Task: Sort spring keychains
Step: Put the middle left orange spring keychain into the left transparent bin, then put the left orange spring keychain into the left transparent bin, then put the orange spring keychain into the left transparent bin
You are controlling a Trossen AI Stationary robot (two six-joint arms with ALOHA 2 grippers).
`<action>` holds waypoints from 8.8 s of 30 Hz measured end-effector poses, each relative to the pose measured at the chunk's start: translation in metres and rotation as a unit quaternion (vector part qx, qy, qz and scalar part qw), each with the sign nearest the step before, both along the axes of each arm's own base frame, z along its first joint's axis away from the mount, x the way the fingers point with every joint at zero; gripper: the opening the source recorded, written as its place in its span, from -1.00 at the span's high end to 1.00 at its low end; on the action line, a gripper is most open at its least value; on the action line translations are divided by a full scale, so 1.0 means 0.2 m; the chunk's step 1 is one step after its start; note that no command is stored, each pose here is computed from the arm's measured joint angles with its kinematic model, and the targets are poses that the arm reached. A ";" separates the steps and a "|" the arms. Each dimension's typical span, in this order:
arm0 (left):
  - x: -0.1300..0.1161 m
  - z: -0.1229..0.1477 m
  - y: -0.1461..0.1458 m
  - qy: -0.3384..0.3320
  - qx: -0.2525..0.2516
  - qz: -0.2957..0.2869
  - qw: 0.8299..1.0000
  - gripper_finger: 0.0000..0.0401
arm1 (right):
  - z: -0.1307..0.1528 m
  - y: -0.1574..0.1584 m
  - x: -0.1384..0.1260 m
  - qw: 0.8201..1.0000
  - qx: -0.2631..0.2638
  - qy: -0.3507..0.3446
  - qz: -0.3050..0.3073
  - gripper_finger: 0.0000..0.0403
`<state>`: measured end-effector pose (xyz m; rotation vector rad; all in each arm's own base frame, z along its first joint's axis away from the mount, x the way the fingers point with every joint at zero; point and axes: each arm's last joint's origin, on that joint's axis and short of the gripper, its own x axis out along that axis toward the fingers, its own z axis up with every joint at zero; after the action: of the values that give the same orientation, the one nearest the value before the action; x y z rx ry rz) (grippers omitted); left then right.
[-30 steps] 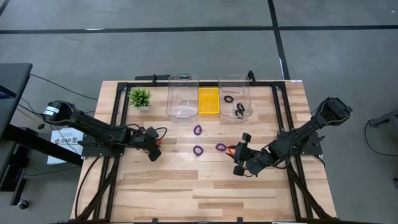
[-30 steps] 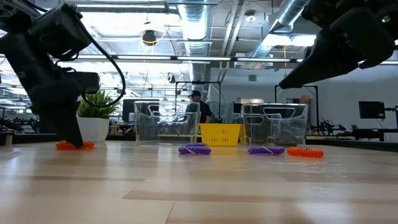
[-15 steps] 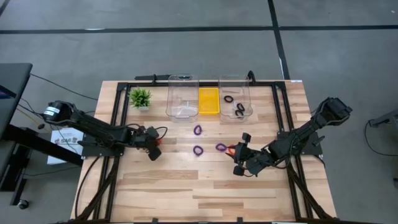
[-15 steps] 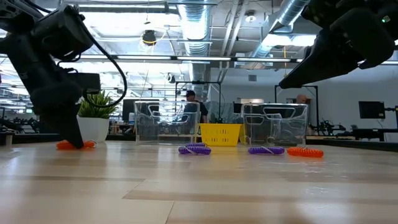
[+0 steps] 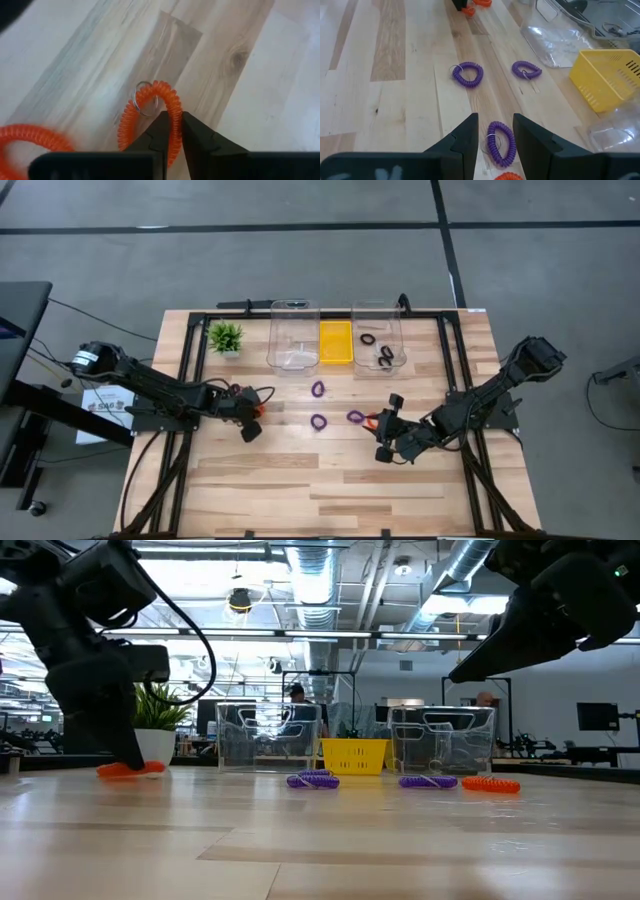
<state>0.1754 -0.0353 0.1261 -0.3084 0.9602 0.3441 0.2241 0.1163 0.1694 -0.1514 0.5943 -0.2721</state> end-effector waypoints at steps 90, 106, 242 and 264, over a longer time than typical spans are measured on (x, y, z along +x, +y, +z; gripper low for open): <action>0.35 0.20 0.74 -0.381 0.078 0.104 0.915 0.29 | 0.00 -0.03 0.01 1.000 -0.018 -0.001 -0.013 0.44; 0.43 0.23 0.76 -0.235 0.077 0.130 0.960 0.02 | 0.00 -0.03 0.01 1.000 -0.018 -0.001 -0.013 0.44; 0.43 0.25 0.69 -0.303 0.181 0.081 0.932 0.41 | 0.02 -0.01 0.03 1.000 -0.019 -0.008 0.016 0.44; 0.42 0.22 0.70 -0.260 0.179 0.077 0.946 0.08 | -0.07 -0.05 -0.05 0.995 0.037 0.082 -0.039 0.44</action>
<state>0.2584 0.1040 0.1694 -0.1275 0.3420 0.5407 0.2134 0.1059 0.1562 -0.0787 0.7732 -0.3136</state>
